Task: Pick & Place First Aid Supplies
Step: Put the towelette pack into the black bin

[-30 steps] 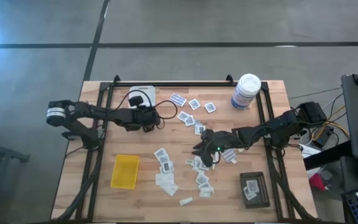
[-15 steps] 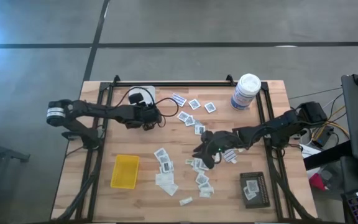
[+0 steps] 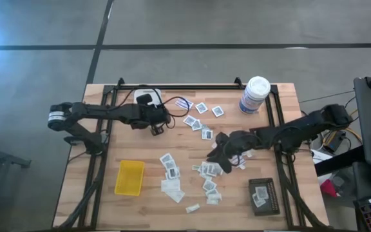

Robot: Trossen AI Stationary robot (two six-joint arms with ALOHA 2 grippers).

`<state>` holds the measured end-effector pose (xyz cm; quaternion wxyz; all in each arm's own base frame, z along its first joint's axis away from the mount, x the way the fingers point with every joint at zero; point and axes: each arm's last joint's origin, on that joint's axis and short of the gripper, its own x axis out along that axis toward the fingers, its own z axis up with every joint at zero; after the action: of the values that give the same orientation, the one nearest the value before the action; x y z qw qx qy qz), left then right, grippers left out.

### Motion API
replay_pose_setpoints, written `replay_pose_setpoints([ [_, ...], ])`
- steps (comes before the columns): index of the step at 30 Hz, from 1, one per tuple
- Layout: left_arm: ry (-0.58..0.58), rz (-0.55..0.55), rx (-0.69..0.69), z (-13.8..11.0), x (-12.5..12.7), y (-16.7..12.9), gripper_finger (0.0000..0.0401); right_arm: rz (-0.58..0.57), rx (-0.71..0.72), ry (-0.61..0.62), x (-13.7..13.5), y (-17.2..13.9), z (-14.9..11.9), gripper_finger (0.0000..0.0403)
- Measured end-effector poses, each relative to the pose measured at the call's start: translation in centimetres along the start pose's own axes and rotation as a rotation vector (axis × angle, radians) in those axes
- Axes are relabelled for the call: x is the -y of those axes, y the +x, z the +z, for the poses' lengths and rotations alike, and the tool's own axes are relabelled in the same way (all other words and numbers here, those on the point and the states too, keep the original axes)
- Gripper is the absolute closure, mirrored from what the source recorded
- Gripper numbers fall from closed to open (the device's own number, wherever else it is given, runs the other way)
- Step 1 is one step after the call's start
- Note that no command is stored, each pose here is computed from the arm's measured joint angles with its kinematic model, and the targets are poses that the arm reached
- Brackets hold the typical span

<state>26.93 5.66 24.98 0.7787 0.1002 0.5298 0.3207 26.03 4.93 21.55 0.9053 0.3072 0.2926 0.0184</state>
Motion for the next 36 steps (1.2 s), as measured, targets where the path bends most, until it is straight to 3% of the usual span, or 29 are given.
replay_pose_setpoints([
  [10, 0.009, -0.262, 0.144, 1.1, 2.9, -1.5, 0.0293, -0.050, -0.041, 0.011, 0.0, -1.3, -0.5, 0.0307],
  [22, 0.110, -0.652, 0.476, 0.9, 8.8, -3.5, 0.0293, -0.130, -0.112, 0.094, 1.2, 1.6, -1.8, 0.0312],
  [36, 0.133, -0.752, 0.566, 0.5, 11.5, -2.6, 0.0293, -0.137, -0.161, 0.120, 2.4, 4.9, -3.1, 0.0315],
])
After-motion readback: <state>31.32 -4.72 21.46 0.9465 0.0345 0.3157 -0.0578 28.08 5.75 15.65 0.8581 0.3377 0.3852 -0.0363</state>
